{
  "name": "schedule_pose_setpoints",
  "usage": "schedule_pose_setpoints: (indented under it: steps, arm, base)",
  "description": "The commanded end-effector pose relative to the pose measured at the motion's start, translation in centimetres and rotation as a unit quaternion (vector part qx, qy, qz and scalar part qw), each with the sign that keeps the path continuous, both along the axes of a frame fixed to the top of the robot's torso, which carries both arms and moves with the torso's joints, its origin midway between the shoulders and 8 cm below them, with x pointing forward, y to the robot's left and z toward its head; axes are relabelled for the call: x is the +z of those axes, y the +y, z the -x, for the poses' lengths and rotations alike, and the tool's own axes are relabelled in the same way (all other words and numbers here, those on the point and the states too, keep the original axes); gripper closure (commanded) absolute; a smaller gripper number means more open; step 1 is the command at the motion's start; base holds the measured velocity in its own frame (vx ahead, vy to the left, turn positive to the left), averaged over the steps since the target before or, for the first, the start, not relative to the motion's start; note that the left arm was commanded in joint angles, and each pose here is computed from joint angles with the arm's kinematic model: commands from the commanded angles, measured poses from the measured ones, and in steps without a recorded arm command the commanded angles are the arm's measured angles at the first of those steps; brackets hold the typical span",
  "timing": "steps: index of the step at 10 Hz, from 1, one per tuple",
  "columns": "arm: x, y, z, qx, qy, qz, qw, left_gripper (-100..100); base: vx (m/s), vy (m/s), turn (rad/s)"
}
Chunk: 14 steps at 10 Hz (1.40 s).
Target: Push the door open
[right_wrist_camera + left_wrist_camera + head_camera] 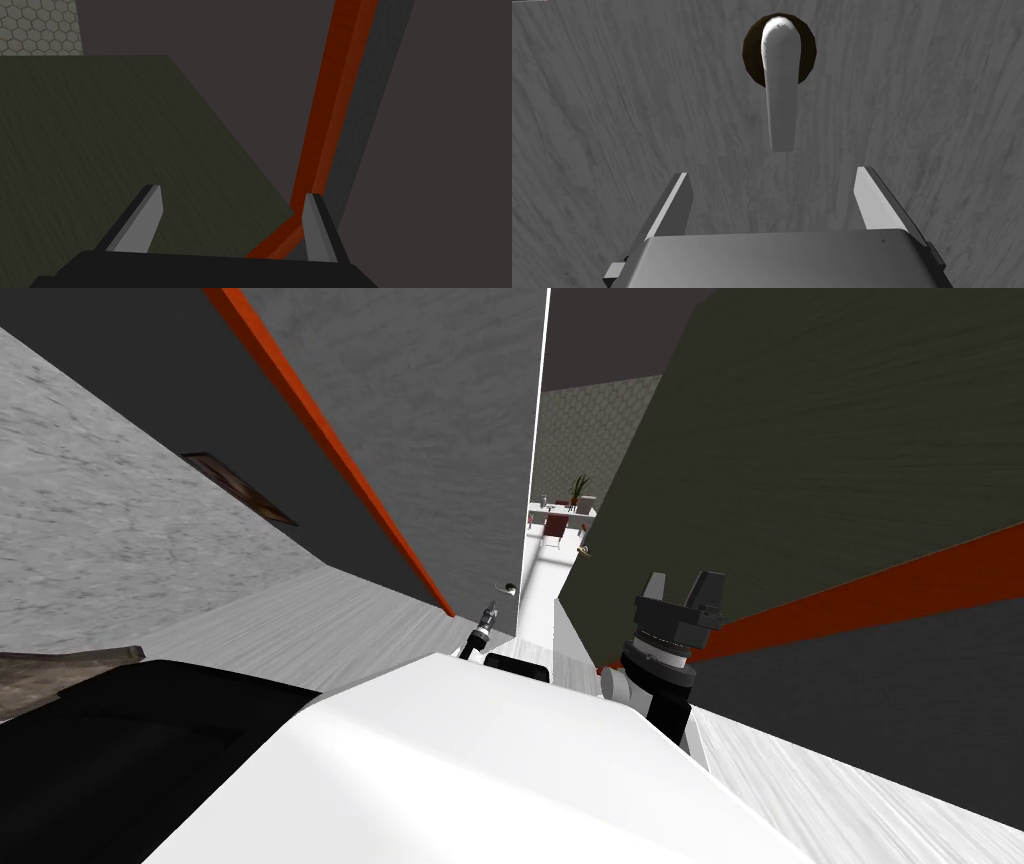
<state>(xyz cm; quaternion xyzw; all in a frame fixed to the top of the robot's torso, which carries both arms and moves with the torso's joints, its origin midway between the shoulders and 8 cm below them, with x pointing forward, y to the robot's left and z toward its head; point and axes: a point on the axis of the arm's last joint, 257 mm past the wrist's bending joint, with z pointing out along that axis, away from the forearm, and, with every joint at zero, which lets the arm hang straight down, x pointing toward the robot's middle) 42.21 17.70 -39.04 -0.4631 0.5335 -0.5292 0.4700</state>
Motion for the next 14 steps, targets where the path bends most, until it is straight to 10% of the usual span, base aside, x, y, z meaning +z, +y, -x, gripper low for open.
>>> schedule_pose_setpoints:
  steps: [1, 7, 8, 14]
  arm:
    - [-0.1, 0.3, -0.2, 0.001, 0.0, -0.002, 1.0, -100]
    - [-0.1, 0.3, -0.7, 0.007, 0.0, 0.002, 1.0, -100]
    - [-0.1, 0.3, -0.7, 0.007, 0.0, 0.002, 1.0, 100]
    - [-0.2, 1.6, -0.9, 0.016, 0.0, -0.007, 0.9999, 100]
  base:
    - [0.199, -0.031, -0.019]
    - [0.17, -0.018, -0.019]
    - [-0.009, -0.002, 0.006]
    - [0.008, -0.005, 0.008]
